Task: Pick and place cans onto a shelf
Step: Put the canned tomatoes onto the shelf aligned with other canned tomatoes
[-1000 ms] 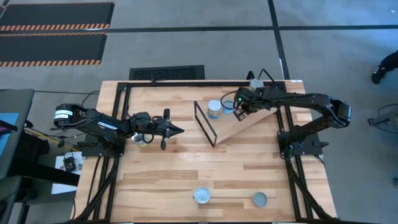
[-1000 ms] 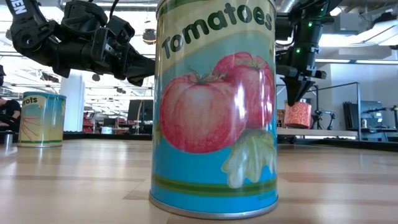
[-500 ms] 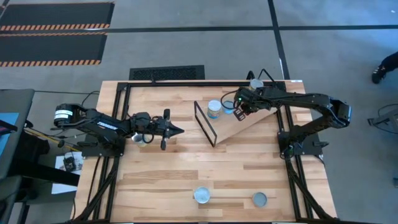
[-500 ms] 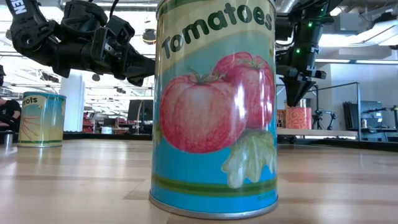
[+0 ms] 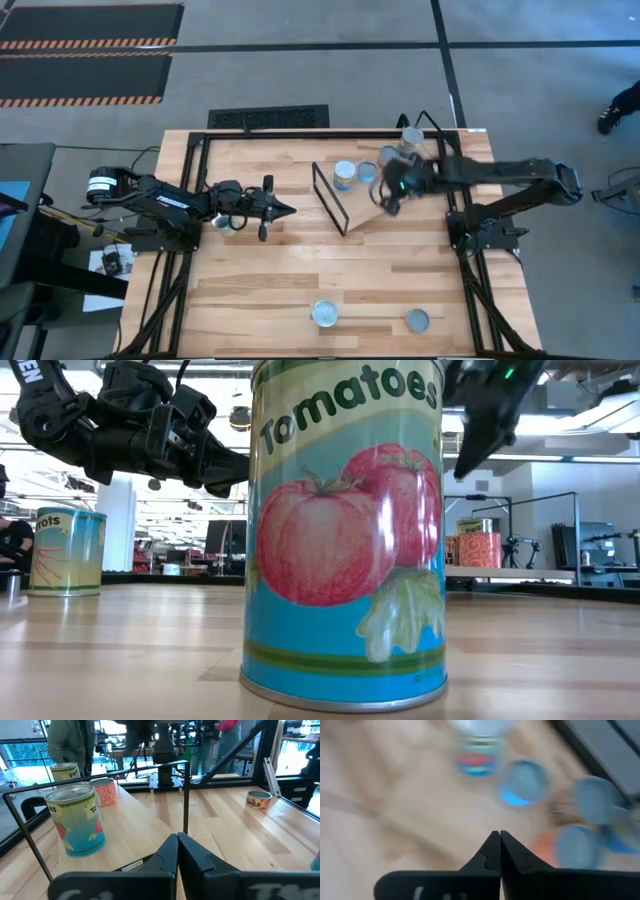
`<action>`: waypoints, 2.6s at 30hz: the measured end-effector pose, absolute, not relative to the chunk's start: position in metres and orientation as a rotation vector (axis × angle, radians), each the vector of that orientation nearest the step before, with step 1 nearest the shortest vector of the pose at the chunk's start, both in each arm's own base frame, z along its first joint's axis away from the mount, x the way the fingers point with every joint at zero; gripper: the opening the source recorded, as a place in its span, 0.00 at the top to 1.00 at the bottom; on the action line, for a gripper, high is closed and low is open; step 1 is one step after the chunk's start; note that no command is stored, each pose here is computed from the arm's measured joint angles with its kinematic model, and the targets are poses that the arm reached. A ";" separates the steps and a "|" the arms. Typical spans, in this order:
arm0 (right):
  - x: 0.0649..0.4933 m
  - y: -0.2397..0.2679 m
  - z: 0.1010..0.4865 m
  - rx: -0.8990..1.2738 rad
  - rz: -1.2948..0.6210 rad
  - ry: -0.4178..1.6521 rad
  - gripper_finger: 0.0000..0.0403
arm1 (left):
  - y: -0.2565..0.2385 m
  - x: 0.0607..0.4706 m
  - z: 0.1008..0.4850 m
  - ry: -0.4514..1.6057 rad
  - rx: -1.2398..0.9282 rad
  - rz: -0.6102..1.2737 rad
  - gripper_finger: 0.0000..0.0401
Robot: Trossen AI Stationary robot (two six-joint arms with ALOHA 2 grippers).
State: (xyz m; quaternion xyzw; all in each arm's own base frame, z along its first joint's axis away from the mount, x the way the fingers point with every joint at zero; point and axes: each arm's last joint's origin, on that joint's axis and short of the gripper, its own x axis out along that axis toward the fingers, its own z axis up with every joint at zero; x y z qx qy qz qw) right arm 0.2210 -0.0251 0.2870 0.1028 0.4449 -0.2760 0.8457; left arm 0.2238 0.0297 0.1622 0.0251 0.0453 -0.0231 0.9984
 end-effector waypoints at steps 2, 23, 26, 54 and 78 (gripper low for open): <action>0.222 0.000 0.285 0.218 -0.500 0.911 0.96 | 0.030 0.224 0.162 0.091 0.050 -0.046 1.00; 0.303 0.212 0.246 -0.050 0.138 0.833 0.92 | 0.030 0.224 0.162 0.093 0.051 -0.044 1.00; 0.318 0.229 0.245 -0.104 0.180 0.821 0.86 | 0.030 0.224 0.162 0.093 0.051 -0.044 1.00; 0.357 0.248 0.209 -0.286 0.278 0.892 0.96 | 0.029 0.223 0.158 0.133 0.034 -0.044 1.00; 0.257 0.189 0.273 -0.273 -0.207 1.074 0.99 | 0.022 0.224 0.157 0.138 0.036 -0.076 1.00</action>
